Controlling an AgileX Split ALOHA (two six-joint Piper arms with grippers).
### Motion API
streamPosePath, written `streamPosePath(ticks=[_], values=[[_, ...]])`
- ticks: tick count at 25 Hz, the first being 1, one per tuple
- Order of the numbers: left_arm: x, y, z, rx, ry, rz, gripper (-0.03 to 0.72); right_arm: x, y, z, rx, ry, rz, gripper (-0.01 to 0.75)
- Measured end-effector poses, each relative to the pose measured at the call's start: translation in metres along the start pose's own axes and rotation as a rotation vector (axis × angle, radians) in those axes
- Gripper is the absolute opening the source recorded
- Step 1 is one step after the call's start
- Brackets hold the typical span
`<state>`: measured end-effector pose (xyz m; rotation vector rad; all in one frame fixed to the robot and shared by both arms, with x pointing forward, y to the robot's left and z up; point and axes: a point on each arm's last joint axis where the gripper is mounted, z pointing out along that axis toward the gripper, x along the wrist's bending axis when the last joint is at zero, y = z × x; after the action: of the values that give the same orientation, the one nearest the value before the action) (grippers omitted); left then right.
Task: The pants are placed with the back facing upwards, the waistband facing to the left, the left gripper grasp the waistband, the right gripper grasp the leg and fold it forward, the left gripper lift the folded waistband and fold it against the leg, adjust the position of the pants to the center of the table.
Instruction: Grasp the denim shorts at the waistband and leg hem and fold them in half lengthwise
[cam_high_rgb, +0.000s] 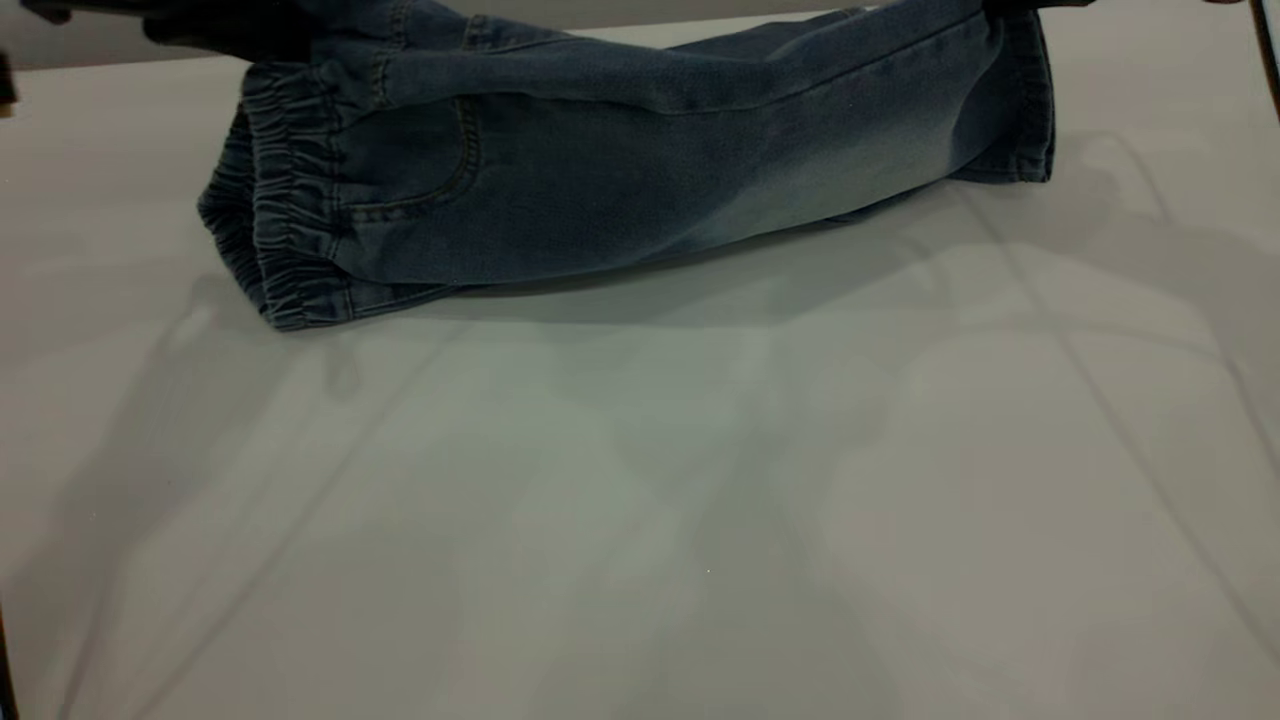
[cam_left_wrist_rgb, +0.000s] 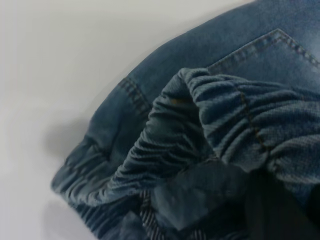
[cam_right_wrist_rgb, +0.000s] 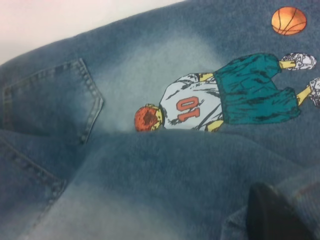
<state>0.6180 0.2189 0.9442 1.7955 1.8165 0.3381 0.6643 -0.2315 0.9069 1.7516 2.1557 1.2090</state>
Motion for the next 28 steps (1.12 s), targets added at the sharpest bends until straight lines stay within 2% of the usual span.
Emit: streamPosePath(ticks=[5, 13, 28], values=[[0.005, 0.014, 0.016, 0.015, 0.003, -0.011, 0.073, -0.009, 0.005, 0.016, -0.001, 0.0, 0.008, 0.014], [0.033, 0.036, 0.039, 0.057, 0.027, -0.065, 0.073, -0.02, 0.02, 0.033, -0.042, -0.036, -0.009, 0.014], [0.039, 0.038, 0.078, 0.081, 0.039, -0.047, 0.073, -0.04, 0.039, 0.061, -0.107, -0.091, -0.045, 0.014]])
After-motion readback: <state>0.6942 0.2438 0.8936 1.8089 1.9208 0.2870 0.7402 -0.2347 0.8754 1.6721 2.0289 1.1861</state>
